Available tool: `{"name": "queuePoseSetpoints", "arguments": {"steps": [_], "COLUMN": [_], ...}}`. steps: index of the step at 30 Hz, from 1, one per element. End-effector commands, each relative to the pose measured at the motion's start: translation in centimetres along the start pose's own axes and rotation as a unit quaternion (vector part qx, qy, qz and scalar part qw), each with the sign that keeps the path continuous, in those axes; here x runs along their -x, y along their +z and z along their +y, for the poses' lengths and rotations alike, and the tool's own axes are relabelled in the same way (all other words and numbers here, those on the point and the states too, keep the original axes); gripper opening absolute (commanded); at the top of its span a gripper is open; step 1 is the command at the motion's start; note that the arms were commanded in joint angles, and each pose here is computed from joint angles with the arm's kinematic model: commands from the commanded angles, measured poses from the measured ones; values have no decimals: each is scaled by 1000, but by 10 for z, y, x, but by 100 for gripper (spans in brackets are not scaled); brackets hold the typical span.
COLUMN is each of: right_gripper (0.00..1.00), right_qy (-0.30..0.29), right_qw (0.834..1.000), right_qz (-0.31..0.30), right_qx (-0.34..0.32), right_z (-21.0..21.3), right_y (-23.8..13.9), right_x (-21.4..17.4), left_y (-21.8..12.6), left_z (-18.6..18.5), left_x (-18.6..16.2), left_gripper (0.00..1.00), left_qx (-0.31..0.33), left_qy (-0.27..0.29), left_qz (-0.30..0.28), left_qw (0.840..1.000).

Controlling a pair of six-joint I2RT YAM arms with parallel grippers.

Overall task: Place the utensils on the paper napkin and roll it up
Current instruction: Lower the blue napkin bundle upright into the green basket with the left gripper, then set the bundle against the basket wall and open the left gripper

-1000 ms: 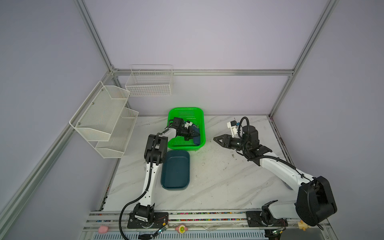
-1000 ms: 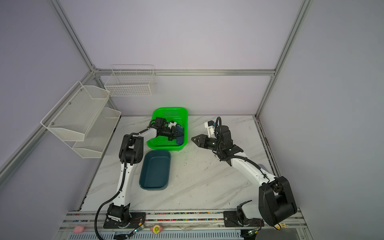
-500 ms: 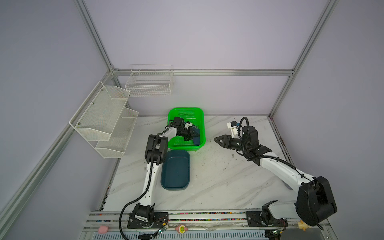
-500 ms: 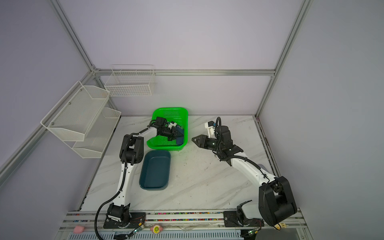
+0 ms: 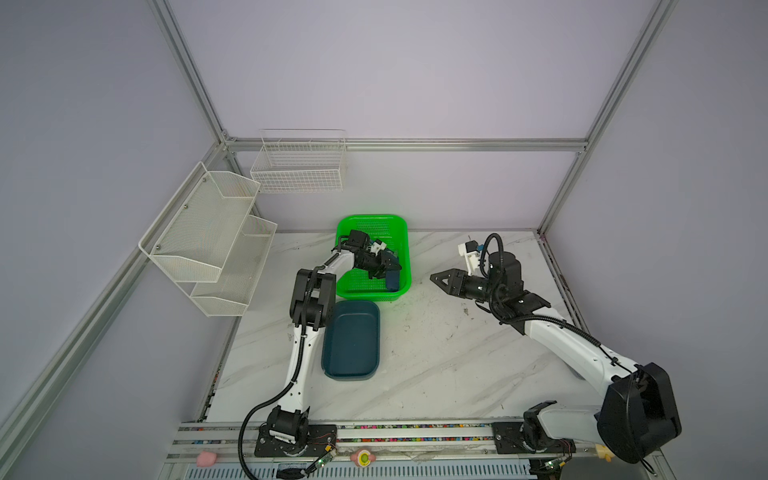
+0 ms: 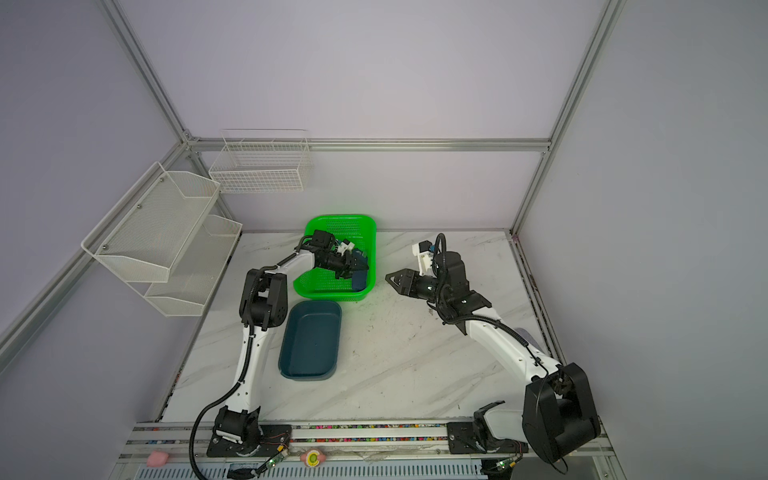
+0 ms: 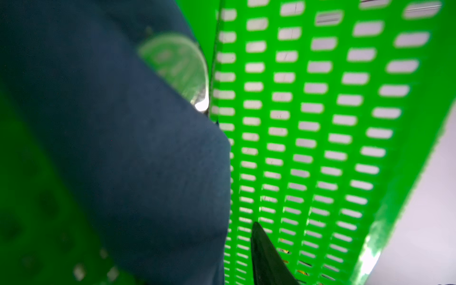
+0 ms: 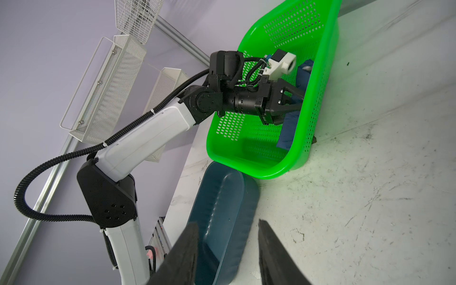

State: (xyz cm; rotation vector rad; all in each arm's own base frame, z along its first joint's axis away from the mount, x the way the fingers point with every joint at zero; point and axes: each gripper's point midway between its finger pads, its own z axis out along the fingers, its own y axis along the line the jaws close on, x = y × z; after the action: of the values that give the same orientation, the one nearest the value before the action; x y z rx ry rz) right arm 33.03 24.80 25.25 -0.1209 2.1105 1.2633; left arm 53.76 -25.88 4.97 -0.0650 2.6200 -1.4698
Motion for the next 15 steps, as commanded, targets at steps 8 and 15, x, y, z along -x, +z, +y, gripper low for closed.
{"name": "queuePoseSetpoints", "arguments": {"steps": [8,15], "right_gripper": [43,43], "right_qy": [-19,-21], "right_qw": [1000,1000], "right_qz": [-8,-9], "right_qx": [6,6], "right_z": [10,11], "right_y": [-5,-7], "right_x": [4,4], "left_y": [-24,-33], "left_z": [11,12], "left_x": [12,13], "left_gripper": [54,62], "left_qx": [131,158], "left_qy": [35,48], "left_qz": [-44,-52], "left_qw": [990,985]}}
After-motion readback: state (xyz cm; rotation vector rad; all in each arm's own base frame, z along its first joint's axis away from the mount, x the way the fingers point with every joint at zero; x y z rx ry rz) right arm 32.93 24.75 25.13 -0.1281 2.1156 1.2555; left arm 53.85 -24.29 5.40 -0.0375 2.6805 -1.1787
